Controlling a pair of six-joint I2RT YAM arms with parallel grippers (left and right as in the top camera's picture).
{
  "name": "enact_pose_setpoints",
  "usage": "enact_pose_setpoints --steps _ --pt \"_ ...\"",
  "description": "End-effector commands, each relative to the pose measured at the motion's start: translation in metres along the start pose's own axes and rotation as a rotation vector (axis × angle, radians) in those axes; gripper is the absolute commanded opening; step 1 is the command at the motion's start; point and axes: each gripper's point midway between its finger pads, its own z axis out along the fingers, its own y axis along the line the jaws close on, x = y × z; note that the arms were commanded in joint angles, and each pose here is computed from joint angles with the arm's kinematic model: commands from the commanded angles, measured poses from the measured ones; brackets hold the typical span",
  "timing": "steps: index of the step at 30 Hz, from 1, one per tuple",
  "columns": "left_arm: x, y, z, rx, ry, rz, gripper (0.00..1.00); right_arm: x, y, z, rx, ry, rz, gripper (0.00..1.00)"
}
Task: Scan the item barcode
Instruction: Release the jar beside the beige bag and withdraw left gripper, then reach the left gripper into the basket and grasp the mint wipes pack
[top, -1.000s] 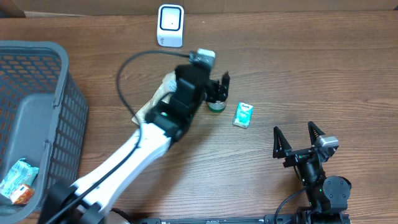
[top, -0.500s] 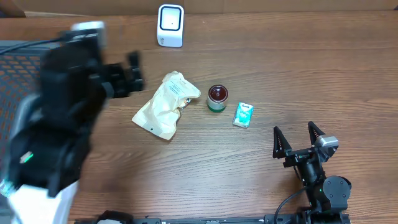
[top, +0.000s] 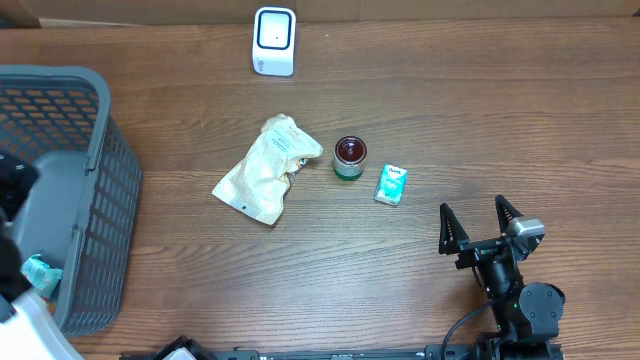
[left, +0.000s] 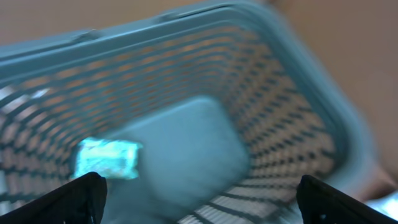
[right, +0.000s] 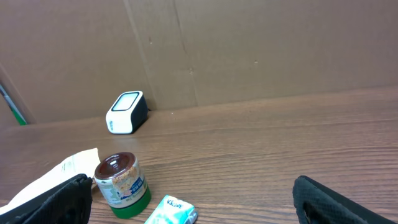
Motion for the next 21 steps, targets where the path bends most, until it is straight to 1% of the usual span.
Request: enact_pose_setpoints --steps 1,3,5,7,12,15,21 --pt "0.009 0.028 0.042 -0.123 0.115 -0.068 0.97 0.002 0.000 0.000 -0.002 -0.001 -0.001 1.00" --pt "0.017 0.041 0.062 -0.182 0.190 -0.092 0.96 0.002 0.000 0.000 -0.002 -0.001 -0.001 1.00" --pt "0.031 0.055 0.081 -0.250 0.280 -0.117 0.91 0.002 0.000 0.000 -0.002 -0.001 -0.001 1.00" --pt "0.043 0.069 0.101 -0.332 0.357 -0.133 0.89 0.002 0.000 0.000 -0.002 -0.001 -0.001 1.00" --pt "0.053 0.087 0.137 -0.460 0.407 -0.161 0.88 0.002 0.000 0.000 -0.002 -0.001 -0.001 1.00" --pt "0.062 0.093 0.154 -0.512 0.444 -0.160 0.88 0.002 0.000 0.000 -0.002 -0.001 -0.001 1.00" --pt "0.082 0.109 0.174 -0.609 0.490 -0.118 0.87 0.002 0.000 0.000 -0.002 -0.001 -0.001 1.00"
